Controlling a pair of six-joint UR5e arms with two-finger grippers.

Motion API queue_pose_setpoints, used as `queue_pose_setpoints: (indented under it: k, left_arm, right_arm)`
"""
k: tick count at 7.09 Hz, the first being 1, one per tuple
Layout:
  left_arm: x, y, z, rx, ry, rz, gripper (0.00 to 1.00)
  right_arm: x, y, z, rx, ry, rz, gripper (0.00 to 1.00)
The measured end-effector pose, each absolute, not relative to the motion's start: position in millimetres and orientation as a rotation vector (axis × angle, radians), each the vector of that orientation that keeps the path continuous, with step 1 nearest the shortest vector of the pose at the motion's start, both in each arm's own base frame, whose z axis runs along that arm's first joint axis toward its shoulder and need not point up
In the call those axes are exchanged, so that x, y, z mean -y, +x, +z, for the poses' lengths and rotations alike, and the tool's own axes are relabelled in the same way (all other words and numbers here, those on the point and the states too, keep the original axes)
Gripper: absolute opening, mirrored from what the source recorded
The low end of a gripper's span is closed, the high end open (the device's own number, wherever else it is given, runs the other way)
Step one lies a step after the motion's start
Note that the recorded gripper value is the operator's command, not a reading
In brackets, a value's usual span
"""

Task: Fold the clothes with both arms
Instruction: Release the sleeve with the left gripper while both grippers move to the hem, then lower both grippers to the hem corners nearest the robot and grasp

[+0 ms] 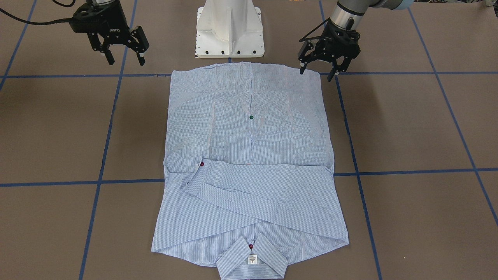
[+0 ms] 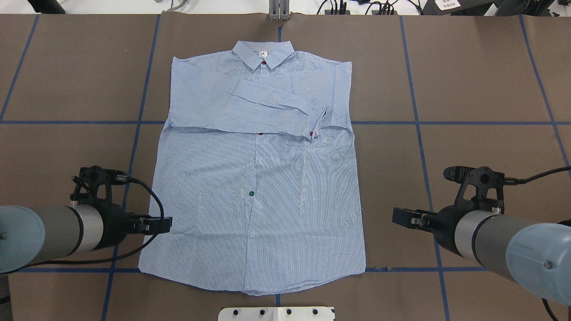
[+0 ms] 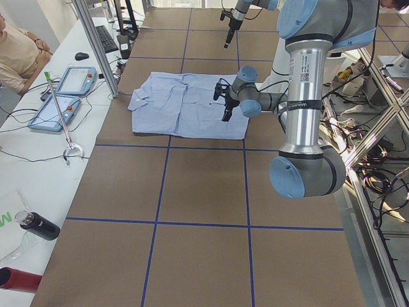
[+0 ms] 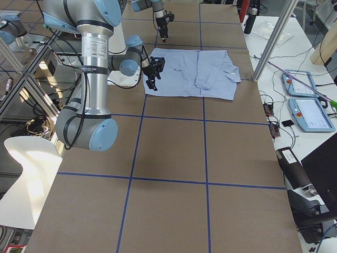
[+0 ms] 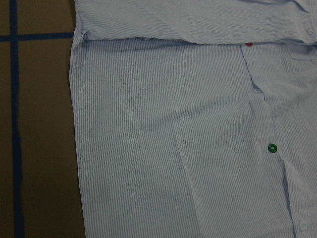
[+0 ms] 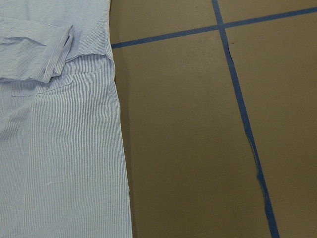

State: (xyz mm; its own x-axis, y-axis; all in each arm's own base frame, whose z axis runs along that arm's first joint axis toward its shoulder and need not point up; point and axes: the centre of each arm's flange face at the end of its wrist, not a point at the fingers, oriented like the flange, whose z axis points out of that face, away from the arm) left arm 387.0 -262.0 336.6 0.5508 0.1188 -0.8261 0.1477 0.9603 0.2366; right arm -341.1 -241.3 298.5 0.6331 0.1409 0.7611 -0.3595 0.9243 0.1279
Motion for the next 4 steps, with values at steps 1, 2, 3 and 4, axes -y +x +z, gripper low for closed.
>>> queue_pose_setpoints:
  k: [1,2,3,4]
  left_arm:
    - [244.2,396.8,347.0,-0.980,0.262,-0.039,0.90]
    - [234.0,401.8,357.6,-0.960,0.244,-0.043,0.87]
    - [228.1,406.0,370.1,-0.936,0.230,-0.039,0.87]
    - [224.6,412.7,384.3,-0.909,0.217,-0.038,0.87]
  right_arm:
    - [236.5,-344.6,299.1,0.839,0.284,0.293,1.00]
    - [234.9,-346.1,299.1,0.840,0.286,0.294,1.00]
    - [234.5,-346.7,299.0,0.840,0.287,0.295,1.00]
    - [234.3,-347.1,299.0,0.841,0.287,0.295,1.00]
